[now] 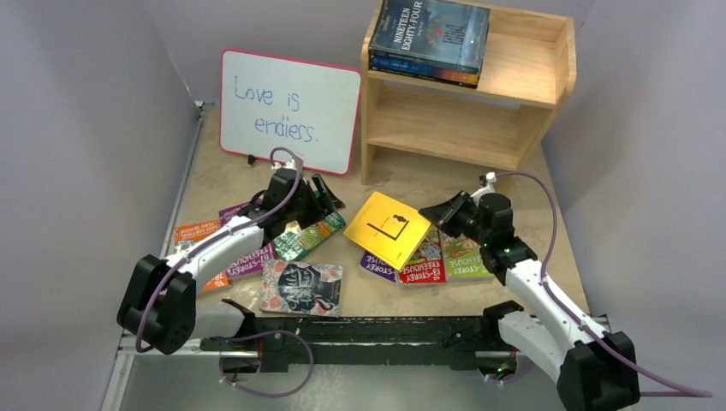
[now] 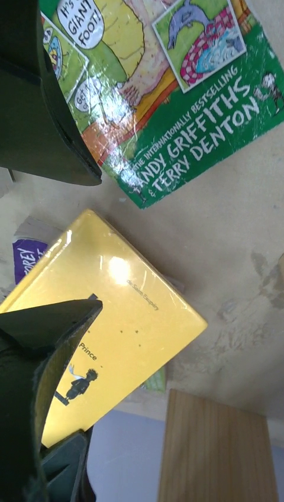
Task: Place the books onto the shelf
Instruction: Pick up the book from the center of the board.
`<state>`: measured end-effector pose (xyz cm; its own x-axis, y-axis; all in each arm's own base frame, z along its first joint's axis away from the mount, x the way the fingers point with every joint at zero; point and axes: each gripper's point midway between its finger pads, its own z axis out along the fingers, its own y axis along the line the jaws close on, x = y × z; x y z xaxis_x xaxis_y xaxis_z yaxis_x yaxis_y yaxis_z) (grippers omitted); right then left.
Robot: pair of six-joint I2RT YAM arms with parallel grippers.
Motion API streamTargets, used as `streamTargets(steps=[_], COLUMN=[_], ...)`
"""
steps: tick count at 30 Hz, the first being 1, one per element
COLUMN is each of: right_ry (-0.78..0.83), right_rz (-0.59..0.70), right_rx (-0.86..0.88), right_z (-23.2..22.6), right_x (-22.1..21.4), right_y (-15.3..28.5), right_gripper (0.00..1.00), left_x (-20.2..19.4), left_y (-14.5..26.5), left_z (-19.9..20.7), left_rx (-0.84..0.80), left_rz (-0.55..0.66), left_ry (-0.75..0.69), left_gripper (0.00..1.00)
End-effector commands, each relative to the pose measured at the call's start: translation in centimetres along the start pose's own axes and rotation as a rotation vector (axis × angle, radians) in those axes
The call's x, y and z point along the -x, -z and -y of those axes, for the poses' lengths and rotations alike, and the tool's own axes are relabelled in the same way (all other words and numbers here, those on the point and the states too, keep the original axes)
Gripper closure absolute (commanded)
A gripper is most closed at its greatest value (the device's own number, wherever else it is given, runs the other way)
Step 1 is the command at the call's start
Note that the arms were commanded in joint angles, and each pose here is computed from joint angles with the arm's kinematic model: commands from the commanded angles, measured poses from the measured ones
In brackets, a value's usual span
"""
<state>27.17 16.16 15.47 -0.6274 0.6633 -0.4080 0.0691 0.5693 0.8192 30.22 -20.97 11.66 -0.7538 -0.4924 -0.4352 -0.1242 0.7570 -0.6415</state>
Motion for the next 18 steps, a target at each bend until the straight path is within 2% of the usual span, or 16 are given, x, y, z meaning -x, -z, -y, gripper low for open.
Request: streamTargets(steps=[1, 6, 10, 13, 18], right_ry=[-0.063, -0.083, -0.097, -0.107, -0.128], right_rz=[0.021, 0.027, 0.008, -0.006, -0.004], right_rx=[0.329, 0.399, 0.441, 0.461, 0.509], right_z=[-8.6, -9.8, -10.4, -10.8, -11.8], right_x=[1.9, 1.9, 1.7, 1.6, 1.9], right_y=[2.2, 3.3, 3.5, 3.5, 4.1], right_gripper=[1.0, 1.0, 1.0, 1.0, 1.0], left_x=[-0.2, 0.5, 0.7, 0.0, -0.3], left_y=[1.4, 2.7, 3.3, 4.3, 6.7], left_z=[2.3, 0.7, 0.6, 3.3, 6.7], left_rx=[-0.166, -0.175, -0.204, -0.371, -0.627], left_rz=[-0.007, 0.106, 0.128, 0.073, 0.03], left_ry=[-0.002, 0.076, 0.095, 0.127, 0.277], left_gripper=[0.3, 0.3, 0.3, 0.29, 0.29])
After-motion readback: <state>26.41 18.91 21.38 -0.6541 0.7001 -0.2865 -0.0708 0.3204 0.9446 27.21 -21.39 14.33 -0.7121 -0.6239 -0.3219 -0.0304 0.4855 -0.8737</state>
